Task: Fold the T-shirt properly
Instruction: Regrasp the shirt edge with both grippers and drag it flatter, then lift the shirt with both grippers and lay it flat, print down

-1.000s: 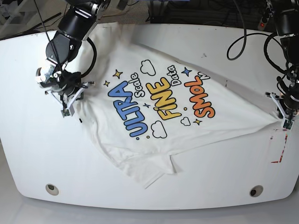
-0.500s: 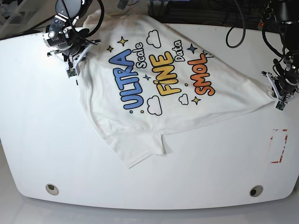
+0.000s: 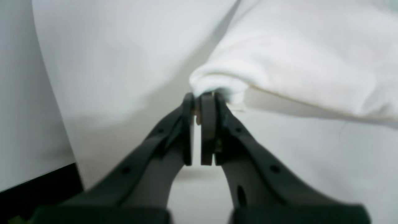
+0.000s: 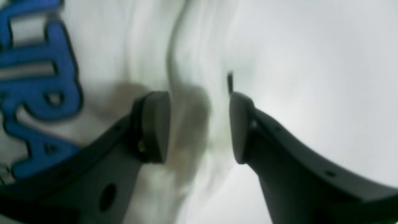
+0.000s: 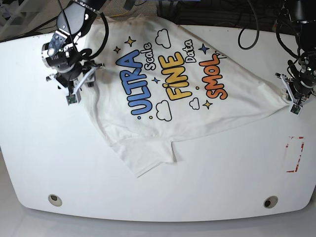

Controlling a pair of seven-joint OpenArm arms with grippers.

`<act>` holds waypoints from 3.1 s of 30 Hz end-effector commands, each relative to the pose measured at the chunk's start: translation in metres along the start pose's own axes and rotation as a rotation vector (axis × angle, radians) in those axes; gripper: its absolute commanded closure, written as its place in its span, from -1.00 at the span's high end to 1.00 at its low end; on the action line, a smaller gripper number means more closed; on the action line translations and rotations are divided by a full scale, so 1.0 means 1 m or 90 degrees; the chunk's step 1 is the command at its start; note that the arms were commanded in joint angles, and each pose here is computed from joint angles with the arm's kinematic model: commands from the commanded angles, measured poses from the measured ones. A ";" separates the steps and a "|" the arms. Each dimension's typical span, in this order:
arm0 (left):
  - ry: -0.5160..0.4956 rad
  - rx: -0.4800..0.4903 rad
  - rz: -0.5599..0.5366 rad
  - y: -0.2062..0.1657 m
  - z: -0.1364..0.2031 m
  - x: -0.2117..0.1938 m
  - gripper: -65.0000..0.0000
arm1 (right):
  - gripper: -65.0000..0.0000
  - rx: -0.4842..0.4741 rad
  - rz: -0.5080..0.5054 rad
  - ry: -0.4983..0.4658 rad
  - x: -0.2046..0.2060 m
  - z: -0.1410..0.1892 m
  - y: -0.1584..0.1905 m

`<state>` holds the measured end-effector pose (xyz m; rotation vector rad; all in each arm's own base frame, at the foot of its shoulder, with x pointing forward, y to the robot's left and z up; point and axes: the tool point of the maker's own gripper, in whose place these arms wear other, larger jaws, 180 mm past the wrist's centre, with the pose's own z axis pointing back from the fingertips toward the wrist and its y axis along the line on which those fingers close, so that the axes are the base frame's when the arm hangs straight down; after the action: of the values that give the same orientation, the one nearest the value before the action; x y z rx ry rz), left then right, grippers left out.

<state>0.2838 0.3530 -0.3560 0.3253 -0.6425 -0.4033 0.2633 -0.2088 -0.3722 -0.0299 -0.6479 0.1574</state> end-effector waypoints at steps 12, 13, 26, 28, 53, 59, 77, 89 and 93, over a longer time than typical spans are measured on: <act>-0.083 -0.042 0.031 -0.012 0.007 0.015 -1.00 | -0.06 0.053 -0.022 -0.031 0.069 -0.052 -0.022; -0.085 -0.043 0.029 -0.012 0.008 0.016 -1.00 | -0.06 0.059 -0.025 -0.023 0.070 -0.057 -0.024; -0.104 -0.039 0.036 -0.007 0.008 0.027 -1.00 | -0.06 0.140 -0.076 -0.004 0.071 -0.102 -0.015; -0.117 -0.045 0.052 -0.006 0.010 0.030 -1.00 | -0.06 0.148 -0.080 0.002 0.069 -0.105 -0.011; -0.165 -0.044 0.125 0.010 0.021 0.035 -1.00 | -1.00 0.175 -0.001 -0.028 0.098 -0.099 0.034; -0.191 -0.031 0.126 0.020 0.022 0.052 -1.00 | -1.00 0.145 0.020 -0.064 0.128 -0.084 0.022; -0.322 0.138 0.066 0.112 0.067 0.187 -1.00 | -1.00 0.016 0.147 -0.186 0.296 -0.002 -0.047; -0.482 0.281 0.034 0.196 0.177 0.292 -1.00 | -1.00 -0.105 0.176 -0.336 0.434 0.146 -0.093; -0.505 0.293 0.018 0.201 0.193 0.309 -1.00 | -1.00 -0.139 0.199 -0.359 0.450 0.177 -0.091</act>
<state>0.4432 0.3512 0.0079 0.5607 -1.4795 -0.3560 0.5303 -0.2254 0.0171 -0.2595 -1.1724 0.4209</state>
